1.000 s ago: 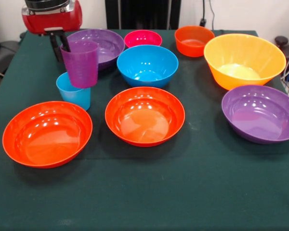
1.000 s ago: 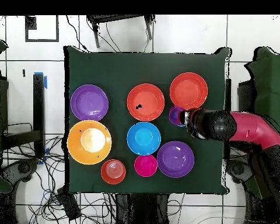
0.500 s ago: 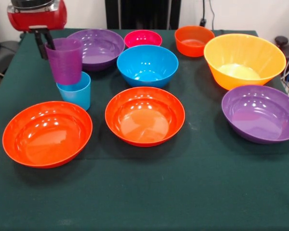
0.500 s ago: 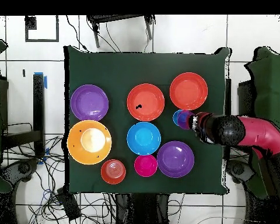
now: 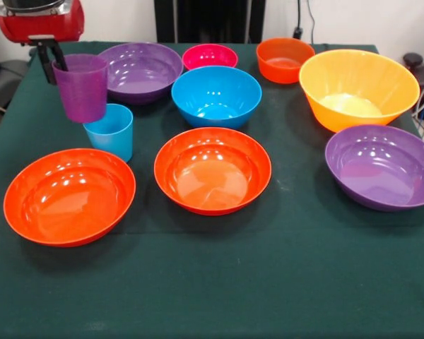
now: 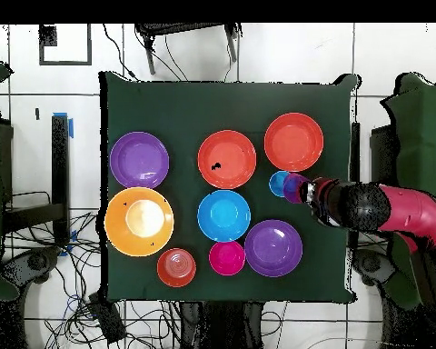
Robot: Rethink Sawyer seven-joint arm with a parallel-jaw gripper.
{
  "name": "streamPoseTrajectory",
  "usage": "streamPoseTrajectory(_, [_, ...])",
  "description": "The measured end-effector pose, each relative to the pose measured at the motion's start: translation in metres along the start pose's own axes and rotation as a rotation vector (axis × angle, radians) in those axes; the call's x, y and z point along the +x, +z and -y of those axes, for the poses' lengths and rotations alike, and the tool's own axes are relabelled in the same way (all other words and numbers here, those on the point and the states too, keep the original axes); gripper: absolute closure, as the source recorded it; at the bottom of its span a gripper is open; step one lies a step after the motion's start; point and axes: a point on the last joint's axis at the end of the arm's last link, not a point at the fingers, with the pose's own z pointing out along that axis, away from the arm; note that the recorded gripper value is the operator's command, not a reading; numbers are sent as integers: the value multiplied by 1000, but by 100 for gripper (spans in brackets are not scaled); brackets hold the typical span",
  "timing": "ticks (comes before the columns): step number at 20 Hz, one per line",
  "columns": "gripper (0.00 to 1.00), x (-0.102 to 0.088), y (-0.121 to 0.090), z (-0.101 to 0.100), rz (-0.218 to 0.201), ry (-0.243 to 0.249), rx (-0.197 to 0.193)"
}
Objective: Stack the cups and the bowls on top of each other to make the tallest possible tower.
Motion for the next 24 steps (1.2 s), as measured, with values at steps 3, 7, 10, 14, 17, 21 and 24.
streamPoseTrajectory(3, [100,1,1,1,0,-5,5])
streamPoseTrajectory(7, [100,2,2,2,0,-16,14])
streamPoseTrajectory(10, [100,2,2,2,0,-18,16])
streamPoseTrajectory(14, [100,2,2,1,1,-20,17])
streamPoseTrajectory(17, [100,2,2,1,1,-22,17])
streamPoseTrajectory(21, [100,2,2,0,1,-25,17])
streamPoseTrajectory(24, [100,2,2,0,1,-26,16])
